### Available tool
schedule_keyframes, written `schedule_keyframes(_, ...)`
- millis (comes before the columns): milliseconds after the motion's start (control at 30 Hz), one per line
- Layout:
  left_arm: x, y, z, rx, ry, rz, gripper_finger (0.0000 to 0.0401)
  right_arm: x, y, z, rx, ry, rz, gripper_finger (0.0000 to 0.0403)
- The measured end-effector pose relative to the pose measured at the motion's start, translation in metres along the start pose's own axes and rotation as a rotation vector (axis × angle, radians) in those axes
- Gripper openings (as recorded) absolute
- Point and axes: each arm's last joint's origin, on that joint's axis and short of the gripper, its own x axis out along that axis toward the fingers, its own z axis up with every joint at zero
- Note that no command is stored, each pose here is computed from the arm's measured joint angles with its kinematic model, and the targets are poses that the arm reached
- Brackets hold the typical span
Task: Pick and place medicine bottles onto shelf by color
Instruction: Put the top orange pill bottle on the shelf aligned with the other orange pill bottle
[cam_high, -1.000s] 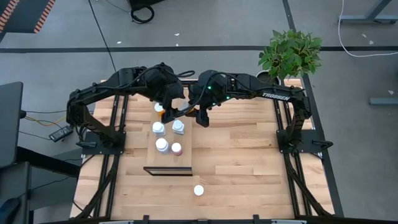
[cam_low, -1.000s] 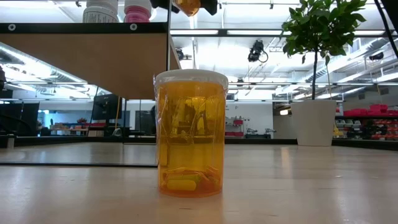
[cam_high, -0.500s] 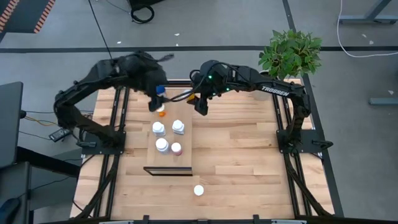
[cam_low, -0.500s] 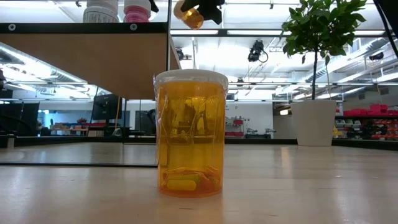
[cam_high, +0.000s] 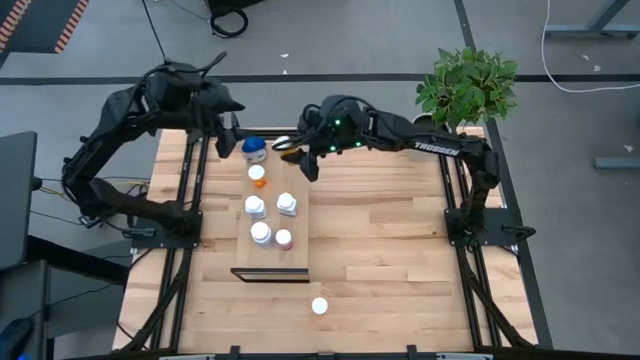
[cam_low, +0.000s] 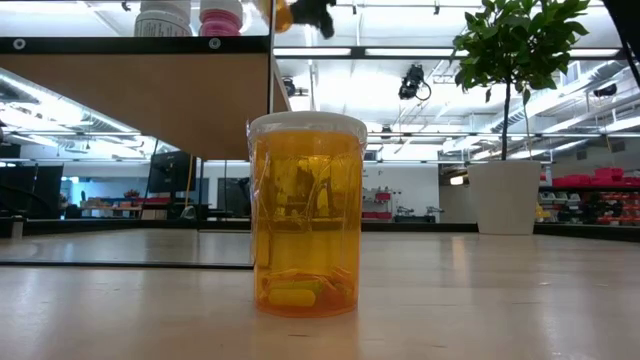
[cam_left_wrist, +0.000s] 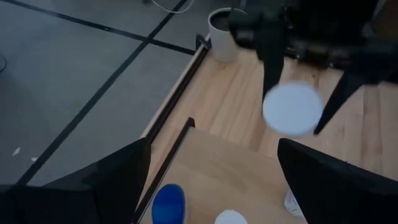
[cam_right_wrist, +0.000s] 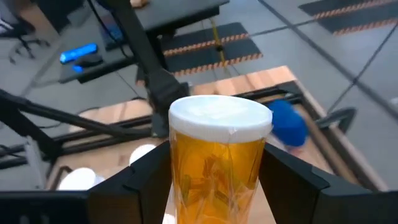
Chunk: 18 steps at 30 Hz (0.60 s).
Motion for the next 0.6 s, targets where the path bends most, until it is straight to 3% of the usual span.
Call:
schedule_keyframes(167,-0.006,0.001,-0.001,-0.017,-0.012,0.008,0.0355,0.019,-0.005,-0.019,0.111,-0.05,0.039,0.0227)
schedule_keyframes(333,-0.006,0.001,-0.004,-0.031,0.005,0.007,0.0355,0.013,-0.006,-0.015,0.161,-0.187,0.028,0.0223)
schedule_keyframes(533,-0.003,0.001,-0.008,-0.037,0.039,0.004,0.0355,0.021,-0.005,-0.052,0.25,-0.205,-0.012,0.022)
schedule_keyframes(600,-0.003,0.001,-0.008,-0.041,0.039,0.004,0.0355,0.018,-0.003,-0.061,0.286,-0.277,-0.006,0.022)
